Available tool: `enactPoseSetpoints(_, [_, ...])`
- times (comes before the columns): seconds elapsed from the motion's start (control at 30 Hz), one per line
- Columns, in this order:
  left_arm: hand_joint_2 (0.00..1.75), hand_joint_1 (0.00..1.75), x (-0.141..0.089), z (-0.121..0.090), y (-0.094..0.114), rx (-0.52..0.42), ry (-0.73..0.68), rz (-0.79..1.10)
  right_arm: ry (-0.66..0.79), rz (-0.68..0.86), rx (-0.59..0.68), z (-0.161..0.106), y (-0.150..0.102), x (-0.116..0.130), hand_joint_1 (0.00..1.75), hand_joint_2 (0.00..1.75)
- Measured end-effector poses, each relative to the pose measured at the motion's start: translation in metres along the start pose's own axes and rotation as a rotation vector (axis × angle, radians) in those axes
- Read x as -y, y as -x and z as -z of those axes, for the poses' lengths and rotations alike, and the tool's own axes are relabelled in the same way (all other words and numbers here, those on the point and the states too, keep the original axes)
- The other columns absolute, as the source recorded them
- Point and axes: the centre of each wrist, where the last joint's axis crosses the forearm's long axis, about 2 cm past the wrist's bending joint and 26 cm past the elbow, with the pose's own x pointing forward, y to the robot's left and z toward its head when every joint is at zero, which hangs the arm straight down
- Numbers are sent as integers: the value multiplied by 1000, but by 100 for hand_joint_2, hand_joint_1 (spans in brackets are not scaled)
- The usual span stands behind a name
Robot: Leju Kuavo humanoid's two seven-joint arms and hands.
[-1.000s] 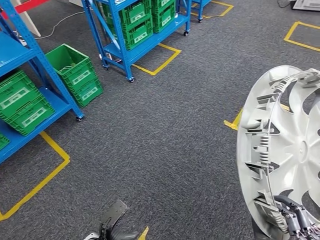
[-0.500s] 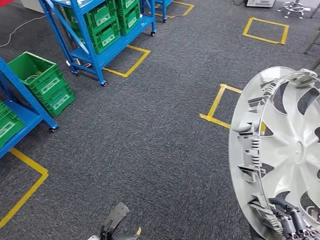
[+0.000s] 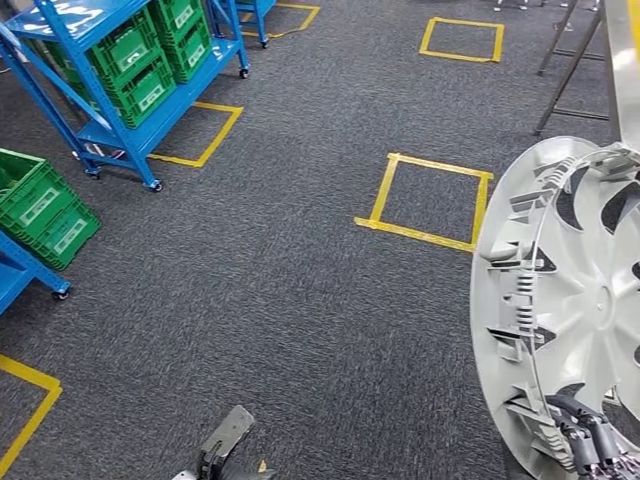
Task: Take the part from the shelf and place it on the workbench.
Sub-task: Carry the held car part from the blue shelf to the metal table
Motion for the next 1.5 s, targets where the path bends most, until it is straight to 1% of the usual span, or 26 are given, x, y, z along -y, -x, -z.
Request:
enactPoseSetpoints(0.27, [175,0,-4,-1,2,-4,-10,5,-3,2,-2,0,-1,0,175,175])
enactPoseSetpoints(0.47, [175,0,3,-1,1,5,1,3,-2,1,3,0,-1,2,175,175])
enactPoseSetpoints(0.57, [175,0,1,-2,3,0,7,1,1,2,3,0,-1,1,175,175])
enactPoseSetpoints(0.87, [175,0,-2,-1,2,5,-3,-4,3,3,0,0,-1,2,175,175])
enactPoseSetpoints(1.07, [175,0,5,-4,9,-7,-14,-12,0,2,-1,-1,-1,2,175,175])
enactPoseSetpoints(1.27, [175,0,6,-4,8,-5,-16,-15,-5,1,-3,-2,-1,3,175,175])
enactPoseSetpoints(1.4, [175,0,9,-3,5,2,-12,-21,-8,-1,-4,-3,-1,4,175,175])
enactPoseSetpoints(1.5, [175,0,11,-4,7,-2,-9,-25,-5,-2,-2,-2,0,3,175,175])
